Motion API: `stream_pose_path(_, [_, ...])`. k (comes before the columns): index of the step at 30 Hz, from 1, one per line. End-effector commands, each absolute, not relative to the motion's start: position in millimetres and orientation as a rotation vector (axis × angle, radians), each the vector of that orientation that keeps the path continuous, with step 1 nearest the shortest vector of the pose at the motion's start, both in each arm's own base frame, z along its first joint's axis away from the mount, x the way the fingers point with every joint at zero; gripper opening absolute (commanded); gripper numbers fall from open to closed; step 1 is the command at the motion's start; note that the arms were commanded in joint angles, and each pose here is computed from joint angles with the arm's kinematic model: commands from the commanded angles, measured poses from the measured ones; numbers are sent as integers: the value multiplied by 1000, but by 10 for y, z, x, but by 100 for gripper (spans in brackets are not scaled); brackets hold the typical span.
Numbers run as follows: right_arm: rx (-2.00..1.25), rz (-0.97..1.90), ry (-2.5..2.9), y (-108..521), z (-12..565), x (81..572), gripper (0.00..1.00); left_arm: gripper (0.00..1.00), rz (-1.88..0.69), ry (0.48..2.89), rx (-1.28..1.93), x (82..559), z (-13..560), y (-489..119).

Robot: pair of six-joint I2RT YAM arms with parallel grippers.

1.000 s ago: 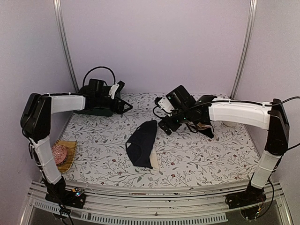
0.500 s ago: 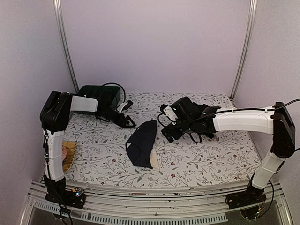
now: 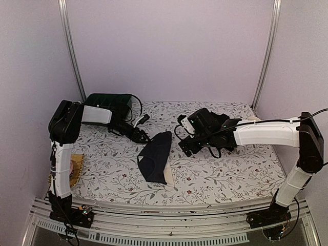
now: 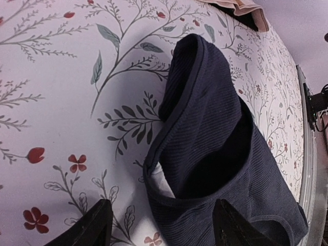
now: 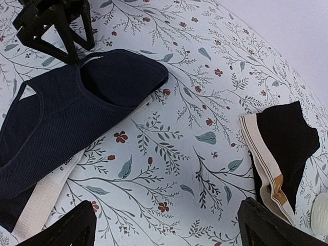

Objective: Roll the underwear
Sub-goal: Flatten out the underwear at the center of the board.

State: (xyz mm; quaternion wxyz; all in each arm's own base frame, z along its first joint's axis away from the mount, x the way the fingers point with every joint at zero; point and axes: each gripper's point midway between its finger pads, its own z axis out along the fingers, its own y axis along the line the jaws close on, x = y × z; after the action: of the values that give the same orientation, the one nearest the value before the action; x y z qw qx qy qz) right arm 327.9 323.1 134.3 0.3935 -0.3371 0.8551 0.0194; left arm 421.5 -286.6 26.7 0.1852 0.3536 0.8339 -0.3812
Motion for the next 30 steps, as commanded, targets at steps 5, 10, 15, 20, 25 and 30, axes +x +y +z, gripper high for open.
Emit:
stream_pose_path(5, [-797,27,2140,3159,1477,3318,99,56,-1133,2375,1045,4063,133,-3000])
stream_pose_path(10, [-799,19,2143,3156,1455,3319,99,37,-1138,2376,1044,4056,134,-3001])
stream_pose_path(15, [-798,12,2145,3147,1441,3323,99,0,-1138,2369,1041,4047,191,-2992])
stream_pose_path(20, [-799,3,2150,3146,1402,3334,99,0,-1112,2319,1015,4091,466,-2917])
stream_pose_path(25, [-802,-14,2157,3189,1308,3382,99,0,-1022,2275,945,4127,868,-2672])
stream_pose_path(30, [-766,48,2188,3371,1236,3524,99,0,-840,2314,864,4122,980,-2296])
